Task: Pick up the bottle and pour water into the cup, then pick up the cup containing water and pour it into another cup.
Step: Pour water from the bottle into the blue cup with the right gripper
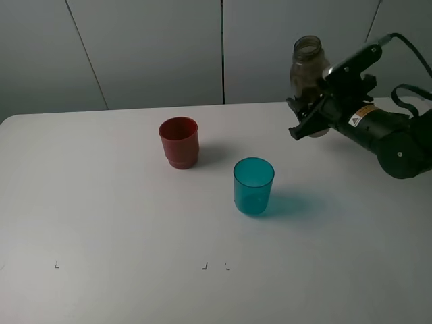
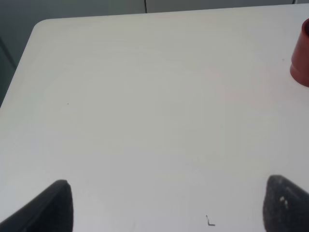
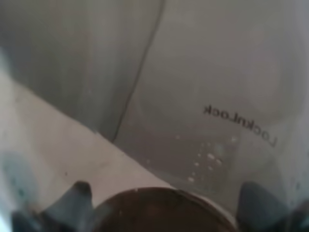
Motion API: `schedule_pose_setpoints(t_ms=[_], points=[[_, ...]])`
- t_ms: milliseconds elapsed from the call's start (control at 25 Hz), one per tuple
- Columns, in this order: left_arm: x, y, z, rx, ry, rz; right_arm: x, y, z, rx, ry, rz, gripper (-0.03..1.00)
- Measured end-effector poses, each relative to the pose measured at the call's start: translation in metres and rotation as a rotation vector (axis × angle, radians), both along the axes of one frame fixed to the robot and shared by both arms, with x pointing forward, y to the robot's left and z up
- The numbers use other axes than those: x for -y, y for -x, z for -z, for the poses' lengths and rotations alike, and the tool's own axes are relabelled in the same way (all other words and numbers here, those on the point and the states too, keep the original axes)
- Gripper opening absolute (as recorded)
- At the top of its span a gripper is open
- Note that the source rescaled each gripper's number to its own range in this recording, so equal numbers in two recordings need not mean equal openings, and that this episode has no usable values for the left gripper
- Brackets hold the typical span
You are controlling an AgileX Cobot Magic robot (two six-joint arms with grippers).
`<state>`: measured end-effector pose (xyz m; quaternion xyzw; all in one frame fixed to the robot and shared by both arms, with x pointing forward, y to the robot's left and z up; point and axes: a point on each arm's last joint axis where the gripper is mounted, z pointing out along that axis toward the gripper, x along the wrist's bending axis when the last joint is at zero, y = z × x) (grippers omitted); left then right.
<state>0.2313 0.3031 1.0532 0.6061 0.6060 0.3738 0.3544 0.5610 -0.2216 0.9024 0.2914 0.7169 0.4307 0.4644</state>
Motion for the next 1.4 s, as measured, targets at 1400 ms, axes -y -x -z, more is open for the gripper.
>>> schedule_pose_setpoints(t_ms=[1400], points=[[0.0,0.0,0.0,0.0,0.006,-0.003,-0.005,0.008,0.015,0.17,0.801,-0.317,0.0]])
